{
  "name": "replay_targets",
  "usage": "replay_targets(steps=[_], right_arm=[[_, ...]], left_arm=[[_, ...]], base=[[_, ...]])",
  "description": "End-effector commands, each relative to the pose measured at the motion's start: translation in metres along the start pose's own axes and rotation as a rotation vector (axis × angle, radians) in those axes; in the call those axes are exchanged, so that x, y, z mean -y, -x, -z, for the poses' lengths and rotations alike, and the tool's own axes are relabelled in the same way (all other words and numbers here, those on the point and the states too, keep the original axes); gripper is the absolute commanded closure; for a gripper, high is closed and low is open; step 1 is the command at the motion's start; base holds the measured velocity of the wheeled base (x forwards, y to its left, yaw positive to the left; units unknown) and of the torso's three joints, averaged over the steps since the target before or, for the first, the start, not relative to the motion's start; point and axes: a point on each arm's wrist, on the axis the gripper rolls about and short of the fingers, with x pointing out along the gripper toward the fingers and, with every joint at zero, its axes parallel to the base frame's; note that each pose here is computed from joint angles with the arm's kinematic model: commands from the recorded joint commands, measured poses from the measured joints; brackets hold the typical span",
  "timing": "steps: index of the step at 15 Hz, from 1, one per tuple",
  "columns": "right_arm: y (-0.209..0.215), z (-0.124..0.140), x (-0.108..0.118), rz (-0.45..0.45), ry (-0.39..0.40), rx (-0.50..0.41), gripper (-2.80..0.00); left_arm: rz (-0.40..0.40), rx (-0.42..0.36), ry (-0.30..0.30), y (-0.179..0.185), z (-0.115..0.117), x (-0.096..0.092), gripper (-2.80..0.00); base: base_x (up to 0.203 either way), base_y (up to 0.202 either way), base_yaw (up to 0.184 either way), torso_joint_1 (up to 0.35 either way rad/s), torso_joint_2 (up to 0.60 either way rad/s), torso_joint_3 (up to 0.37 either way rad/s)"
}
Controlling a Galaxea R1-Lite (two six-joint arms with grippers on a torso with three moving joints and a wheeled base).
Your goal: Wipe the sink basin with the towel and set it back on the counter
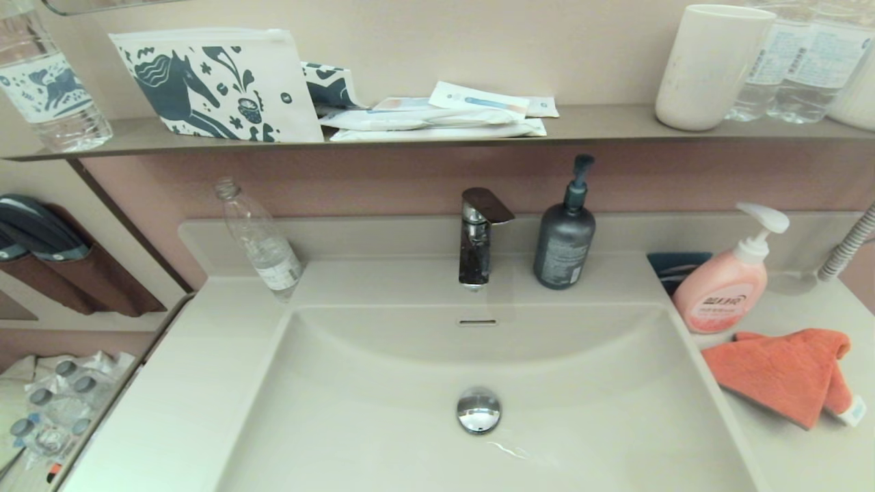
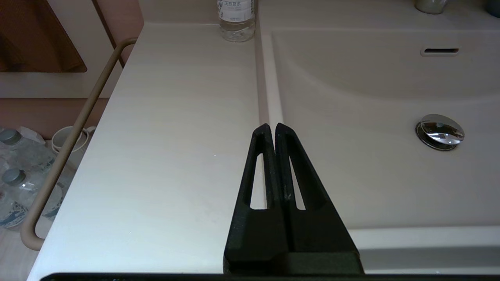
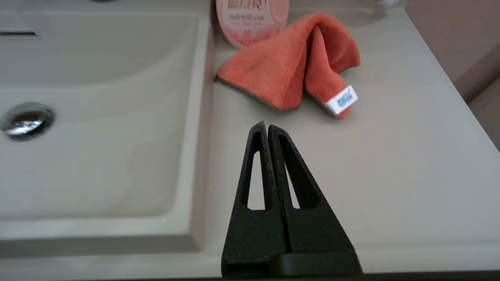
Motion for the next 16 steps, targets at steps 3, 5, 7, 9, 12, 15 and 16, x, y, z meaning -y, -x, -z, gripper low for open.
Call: replay_targets(steps=[3, 5, 7, 9, 12, 15, 16], right_arm=[[-0.006, 0.020, 0.000, 0.033, 0.019, 0.040, 0.00], [-0.006, 0.021, 0.000, 0.030, 0.013, 0.040, 0.00], [-0.006, 0.021, -0.001, 0.018, -0.033, 0.043, 0.00], [-0.008, 0.025, -0.001, -0.013, -0.077, 0.029, 0.00], [-0.007, 0.024, -0.001, -0.019, -0.064, 0.031, 0.00], [-0.009, 0.029, -0.002, -0.025, -0.031, 0.013, 0.00], [-0.009, 0.029, -0.002, -0.027, -0.025, 0.013, 0.00]], left_arm=[[0.000, 0.000, 0.001, 0.000, 0.000, 0.000, 0.00], [0.000, 0.000, 0.000, 0.000, 0.000, 0.000, 0.00], [0.000, 0.001, 0.000, 0.000, 0.000, 0.000, 0.00], [-0.001, -0.001, 0.001, 0.000, 0.000, 0.000, 0.00], [-0.001, -0.001, 0.001, 0.000, 0.000, 0.000, 0.00], [0.000, 0.001, 0.000, 0.000, 0.000, 0.000, 0.00], [-0.001, -0.001, 0.001, 0.000, 0.000, 0.000, 0.00]], base=[[0.000, 0.000, 0.000, 0.000, 0.00, 0.000], [0.000, 0.000, 0.000, 0.000, 0.00, 0.000], [0.000, 0.000, 0.000, 0.000, 0.00, 0.000], [0.000, 0.000, 0.000, 0.000, 0.00, 0.000], [0.000, 0.000, 0.000, 0.000, 0.00, 0.000], [0.000, 0.000, 0.000, 0.000, 0.00, 0.000], [0.000, 0.000, 0.000, 0.000, 0.00, 0.000]])
